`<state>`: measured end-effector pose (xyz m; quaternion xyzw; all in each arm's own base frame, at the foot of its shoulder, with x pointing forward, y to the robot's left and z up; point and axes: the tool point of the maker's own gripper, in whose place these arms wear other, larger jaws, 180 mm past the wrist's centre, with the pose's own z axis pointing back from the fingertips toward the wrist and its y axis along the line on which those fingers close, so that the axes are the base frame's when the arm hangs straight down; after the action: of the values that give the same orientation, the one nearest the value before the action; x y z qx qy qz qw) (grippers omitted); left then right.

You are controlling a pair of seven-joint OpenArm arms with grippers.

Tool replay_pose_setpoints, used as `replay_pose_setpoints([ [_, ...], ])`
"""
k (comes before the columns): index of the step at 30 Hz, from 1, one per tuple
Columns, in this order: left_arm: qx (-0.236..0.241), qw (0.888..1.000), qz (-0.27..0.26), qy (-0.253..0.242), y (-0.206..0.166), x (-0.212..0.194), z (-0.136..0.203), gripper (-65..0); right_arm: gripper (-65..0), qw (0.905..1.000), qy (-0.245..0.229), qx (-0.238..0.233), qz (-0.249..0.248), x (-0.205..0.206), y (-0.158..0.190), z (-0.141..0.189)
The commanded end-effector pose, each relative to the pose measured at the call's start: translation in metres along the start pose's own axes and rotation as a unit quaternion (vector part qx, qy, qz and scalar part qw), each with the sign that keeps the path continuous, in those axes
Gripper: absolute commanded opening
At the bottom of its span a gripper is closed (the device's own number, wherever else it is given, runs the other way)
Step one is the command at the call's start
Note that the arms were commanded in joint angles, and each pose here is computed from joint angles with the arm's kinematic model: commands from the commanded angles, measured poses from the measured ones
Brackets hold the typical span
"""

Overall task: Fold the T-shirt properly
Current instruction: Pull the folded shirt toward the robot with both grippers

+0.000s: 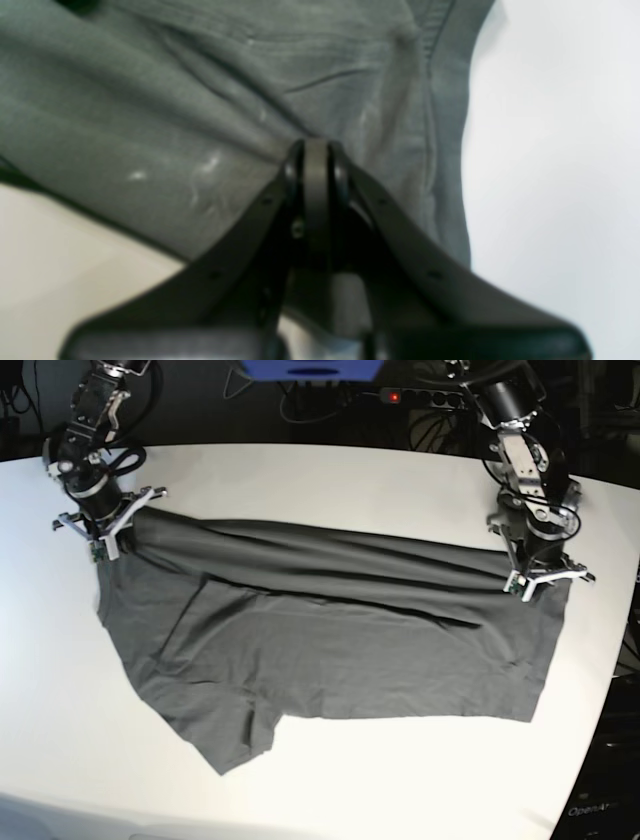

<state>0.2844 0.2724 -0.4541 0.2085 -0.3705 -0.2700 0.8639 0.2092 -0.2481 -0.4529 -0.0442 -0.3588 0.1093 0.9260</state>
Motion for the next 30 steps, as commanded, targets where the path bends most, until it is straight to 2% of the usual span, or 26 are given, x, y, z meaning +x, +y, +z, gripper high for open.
replay_pose_setpoints([
  [1,-0.081,0.987,-0.029,0.132,-0.045,-0.068,0.019,-62.5,-64.7,0.9762,0.211,-0.007,0.051,-0.098,-0.002,0.025],
  [4,-0.086,0.987,-0.029,0.135,-0.054,-0.071,0.026,-62.5,-64.7,0.9750,0.216,-0.003,0.050,-0.108,0.002,0.031],
  [9,-0.087,0.986,-0.028,0.138,-0.063,-0.075,0.038,-62.5,-64.7,0.9796,0.199,-0.006,0.022,-0.122,0.007,0.043],
  [15,-0.098,0.985,-0.020,0.140,-0.082,-0.077,0.052,-62.5,-64.7,0.9815,0.190,-0.012,0.013,-0.136,0.005,0.057],
  [21,-0.106,0.983,-0.018,0.145,-0.095,-0.083,0.065,-62.5,-64.7,0.9834,0.179,-0.031,0.001,-0.146,-0.006,0.072],
  [30,-0.129,0.978,-0.014,0.162,-0.117,-0.098,0.082,-62.5,-64.7,0.9854,0.162,-0.053,-0.002,-0.142,-0.025,0.075],
])
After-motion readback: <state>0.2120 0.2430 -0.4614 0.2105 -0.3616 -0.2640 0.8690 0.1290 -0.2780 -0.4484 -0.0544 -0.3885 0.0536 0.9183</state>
